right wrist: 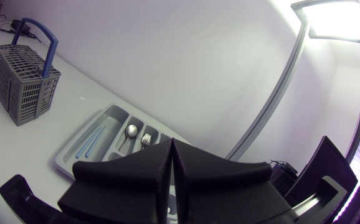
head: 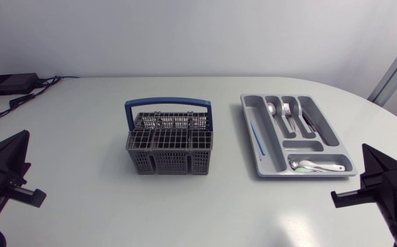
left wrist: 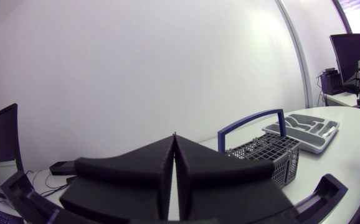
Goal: Unload the cutlery basket into the drawer organizer.
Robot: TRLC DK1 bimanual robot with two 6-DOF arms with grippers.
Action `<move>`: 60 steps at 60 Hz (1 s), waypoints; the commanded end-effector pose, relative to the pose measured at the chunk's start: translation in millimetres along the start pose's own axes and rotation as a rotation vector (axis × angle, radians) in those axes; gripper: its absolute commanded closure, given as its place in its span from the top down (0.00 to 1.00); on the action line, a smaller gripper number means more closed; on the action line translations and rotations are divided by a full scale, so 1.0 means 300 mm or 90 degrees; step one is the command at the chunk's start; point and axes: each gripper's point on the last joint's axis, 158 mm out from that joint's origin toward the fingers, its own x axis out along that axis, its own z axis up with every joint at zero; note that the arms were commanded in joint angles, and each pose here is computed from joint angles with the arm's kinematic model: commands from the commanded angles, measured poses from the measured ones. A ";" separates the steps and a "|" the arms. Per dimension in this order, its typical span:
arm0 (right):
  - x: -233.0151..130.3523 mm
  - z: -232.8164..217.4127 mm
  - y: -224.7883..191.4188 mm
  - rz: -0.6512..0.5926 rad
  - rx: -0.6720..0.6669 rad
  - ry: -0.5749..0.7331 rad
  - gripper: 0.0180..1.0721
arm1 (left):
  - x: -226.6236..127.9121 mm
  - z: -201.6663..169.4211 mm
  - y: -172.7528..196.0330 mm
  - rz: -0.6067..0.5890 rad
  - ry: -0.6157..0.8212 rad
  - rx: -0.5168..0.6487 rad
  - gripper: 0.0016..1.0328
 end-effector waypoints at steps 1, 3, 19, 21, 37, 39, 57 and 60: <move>0.004 -0.021 0.007 -0.004 0.007 0.004 0.05 | 0.006 -0.051 -0.020 -0.009 0.015 -0.015 0.03; 0.005 -0.026 0.008 -0.005 0.005 0.007 0.05 | 0.007 -0.053 -0.027 -0.013 0.016 -0.016 0.03; 0.008 -0.051 0.021 -0.006 0.000 0.019 0.05 | 0.010 -0.080 -0.054 -0.028 0.031 -0.051 0.03; 0.009 -0.057 0.022 -0.007 -0.001 0.022 0.05 | 0.010 -0.087 -0.058 -0.031 0.034 -0.054 0.03; 0.010 -0.054 0.037 0.001 0.005 0.017 0.05 | 0.011 -0.120 -0.070 -0.037 0.050 -0.084 0.03; 0.010 -0.052 0.041 0.003 0.005 0.014 0.05 | 0.010 -0.125 -0.071 -0.037 0.053 -0.087 0.03; 0.012 -0.057 0.070 0.018 0.001 0.008 0.05 | 0.010 -0.142 -0.084 -0.046 0.064 -0.092 0.03; 0.013 -0.065 0.064 0.013 -0.002 0.014 0.05 | 0.009 -0.145 -0.086 -0.047 0.065 -0.092 0.03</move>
